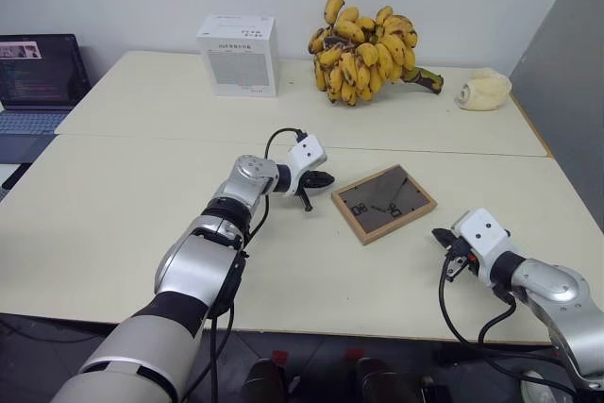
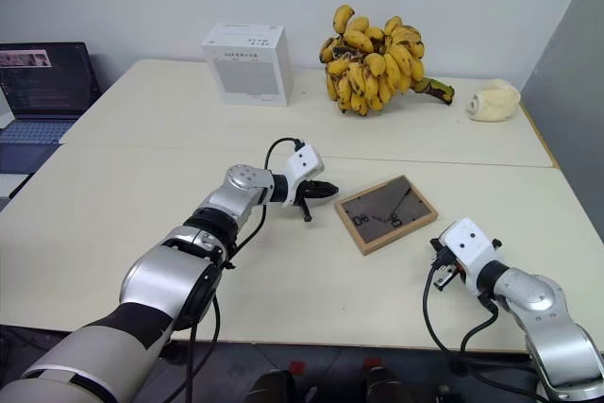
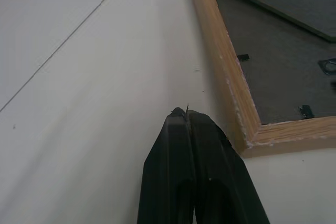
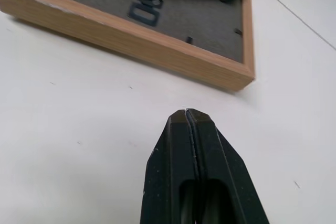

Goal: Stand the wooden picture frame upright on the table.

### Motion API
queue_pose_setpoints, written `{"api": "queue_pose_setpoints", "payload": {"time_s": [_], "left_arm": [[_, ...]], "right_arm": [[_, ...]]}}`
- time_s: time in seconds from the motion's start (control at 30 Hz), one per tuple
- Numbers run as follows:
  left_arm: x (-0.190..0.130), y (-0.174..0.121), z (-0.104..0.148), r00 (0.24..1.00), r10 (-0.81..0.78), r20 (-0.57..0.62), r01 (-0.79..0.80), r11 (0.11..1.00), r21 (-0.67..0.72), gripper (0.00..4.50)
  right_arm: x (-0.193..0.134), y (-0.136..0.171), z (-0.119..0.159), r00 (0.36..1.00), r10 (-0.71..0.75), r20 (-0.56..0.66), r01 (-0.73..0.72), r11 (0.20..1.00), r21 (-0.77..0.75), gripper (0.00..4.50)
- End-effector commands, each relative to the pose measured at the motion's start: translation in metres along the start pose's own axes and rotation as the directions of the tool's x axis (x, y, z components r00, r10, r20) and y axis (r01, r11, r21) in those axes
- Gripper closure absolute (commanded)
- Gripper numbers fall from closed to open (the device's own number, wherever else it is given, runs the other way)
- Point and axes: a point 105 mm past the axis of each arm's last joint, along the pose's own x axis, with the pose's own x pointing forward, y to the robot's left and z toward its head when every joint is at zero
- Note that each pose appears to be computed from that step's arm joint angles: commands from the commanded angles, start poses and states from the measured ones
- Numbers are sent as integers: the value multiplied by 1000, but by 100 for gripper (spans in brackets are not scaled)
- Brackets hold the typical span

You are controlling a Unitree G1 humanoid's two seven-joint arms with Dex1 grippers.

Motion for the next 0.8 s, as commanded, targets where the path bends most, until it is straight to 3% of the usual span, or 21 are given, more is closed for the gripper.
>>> {"api": "queue_pose_setpoints", "payload": {"time_s": [0.03,0.47,0.63,0.8], "left_arm": [[6,-1,16,1000,-14,13,13,998,60,446],[4,-2,8,1000,-16,13,16,1000,22,446],[2,-21,6,984,-171,44,172,985,-10,446],[-7,-57,0,921,-383,64,383,924,17,446]], "right_arm": [[14,-22,3,992,-123,0,123,992,-34,450],[57,-18,13,992,-126,27,126,992,-17,450],[73,-25,20,990,-129,50,131,991,-35,450],[87,-31,30,989,-128,76,131,990,-42,450]]}}
